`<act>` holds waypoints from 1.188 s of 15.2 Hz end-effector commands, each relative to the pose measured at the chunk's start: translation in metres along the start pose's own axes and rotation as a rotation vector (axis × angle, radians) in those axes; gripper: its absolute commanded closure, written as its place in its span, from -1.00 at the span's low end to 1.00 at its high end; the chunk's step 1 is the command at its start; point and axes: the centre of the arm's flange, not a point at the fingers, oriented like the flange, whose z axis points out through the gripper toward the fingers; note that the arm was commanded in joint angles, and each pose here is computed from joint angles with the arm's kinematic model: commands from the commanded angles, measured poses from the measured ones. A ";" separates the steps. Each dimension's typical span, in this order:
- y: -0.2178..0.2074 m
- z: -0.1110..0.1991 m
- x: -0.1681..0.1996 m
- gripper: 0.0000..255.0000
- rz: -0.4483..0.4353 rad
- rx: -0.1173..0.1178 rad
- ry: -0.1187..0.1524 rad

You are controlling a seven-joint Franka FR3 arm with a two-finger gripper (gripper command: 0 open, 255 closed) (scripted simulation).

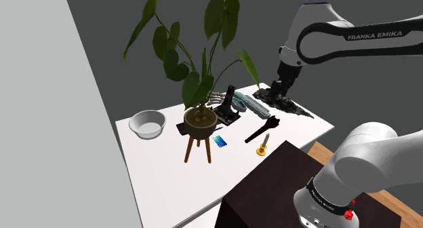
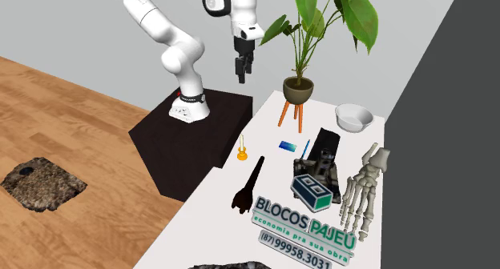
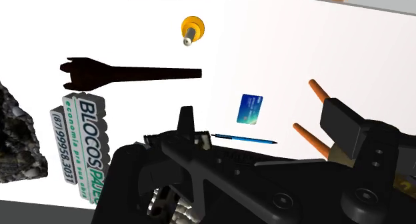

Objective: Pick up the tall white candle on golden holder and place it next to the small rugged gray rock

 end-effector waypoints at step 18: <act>0.067 0.234 -0.008 -1.00 -0.191 0.032 -0.024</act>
